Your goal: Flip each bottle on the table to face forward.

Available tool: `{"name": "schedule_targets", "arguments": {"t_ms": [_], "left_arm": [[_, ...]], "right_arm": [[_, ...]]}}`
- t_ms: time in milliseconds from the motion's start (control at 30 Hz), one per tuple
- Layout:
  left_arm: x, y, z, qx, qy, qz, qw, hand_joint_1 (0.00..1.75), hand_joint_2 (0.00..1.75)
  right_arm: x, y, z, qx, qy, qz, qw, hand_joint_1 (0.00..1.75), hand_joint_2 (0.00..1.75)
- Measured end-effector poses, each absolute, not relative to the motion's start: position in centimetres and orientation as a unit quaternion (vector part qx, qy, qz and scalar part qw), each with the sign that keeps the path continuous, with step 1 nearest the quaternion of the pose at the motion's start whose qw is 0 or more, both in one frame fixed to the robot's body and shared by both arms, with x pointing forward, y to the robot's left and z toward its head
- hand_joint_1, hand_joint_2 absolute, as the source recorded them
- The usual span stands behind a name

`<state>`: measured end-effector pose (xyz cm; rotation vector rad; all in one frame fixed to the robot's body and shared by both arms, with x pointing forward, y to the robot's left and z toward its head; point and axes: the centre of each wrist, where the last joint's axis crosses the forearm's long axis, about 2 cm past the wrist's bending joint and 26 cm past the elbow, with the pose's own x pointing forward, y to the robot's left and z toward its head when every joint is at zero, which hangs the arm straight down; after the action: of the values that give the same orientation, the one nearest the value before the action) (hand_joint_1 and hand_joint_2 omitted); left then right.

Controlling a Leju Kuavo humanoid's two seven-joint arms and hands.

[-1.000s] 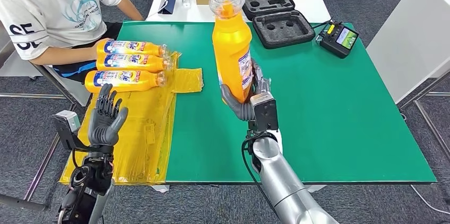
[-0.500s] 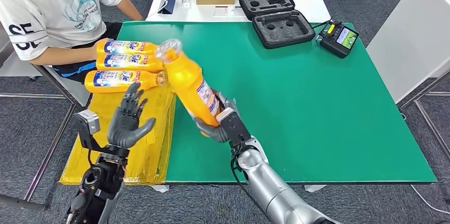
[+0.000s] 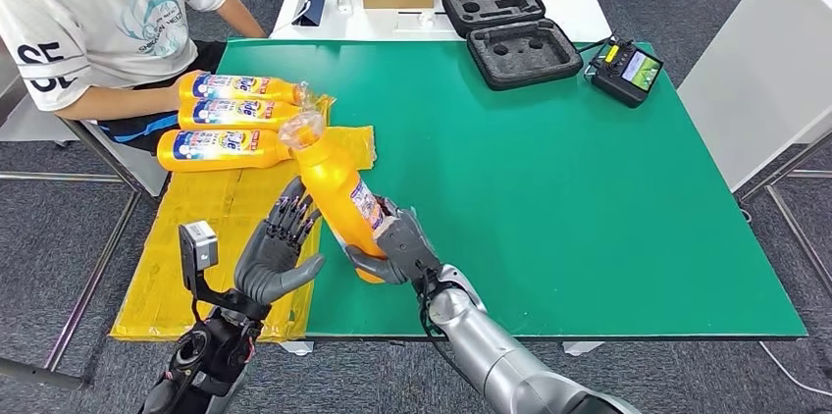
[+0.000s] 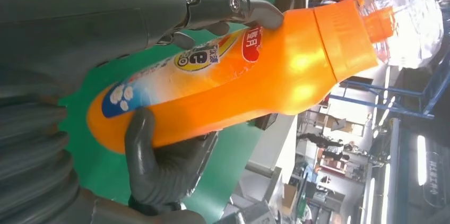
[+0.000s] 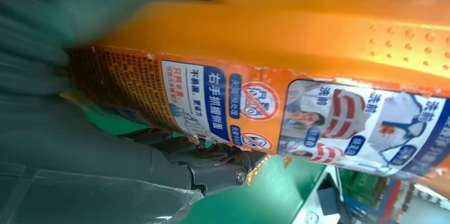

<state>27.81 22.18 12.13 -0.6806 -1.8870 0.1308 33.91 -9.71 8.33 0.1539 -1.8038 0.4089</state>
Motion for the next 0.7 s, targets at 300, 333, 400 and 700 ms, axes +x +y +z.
{"name": "schedule_targets", "arguments": {"t_ms": [300,333,400,700], "left_arm": [[27.8,22.3,11.5,-0.301,-0.769,0.072,0.560,0.00,1.75],[27.8,22.3,11.4,-0.300,-0.768,0.073,0.561,0.00,1.75],[27.9,22.3,11.3,-0.300,-0.767,0.074,0.563,0.00,1.75],[28.9,22.6,10.4,-0.258,-0.756,0.109,0.591,0.00,1.75]], "right_arm": [[33.8,-9.3,8.3,0.061,-0.776,0.193,0.597,1.75,1.75],[33.8,-9.2,8.3,0.062,-0.776,0.193,0.597,1.75,1.75],[33.7,-9.2,8.3,0.062,-0.776,0.195,0.596,1.75,1.75],[33.2,-7.4,9.0,0.076,-0.790,0.235,0.562,1.75,1.75]]}}
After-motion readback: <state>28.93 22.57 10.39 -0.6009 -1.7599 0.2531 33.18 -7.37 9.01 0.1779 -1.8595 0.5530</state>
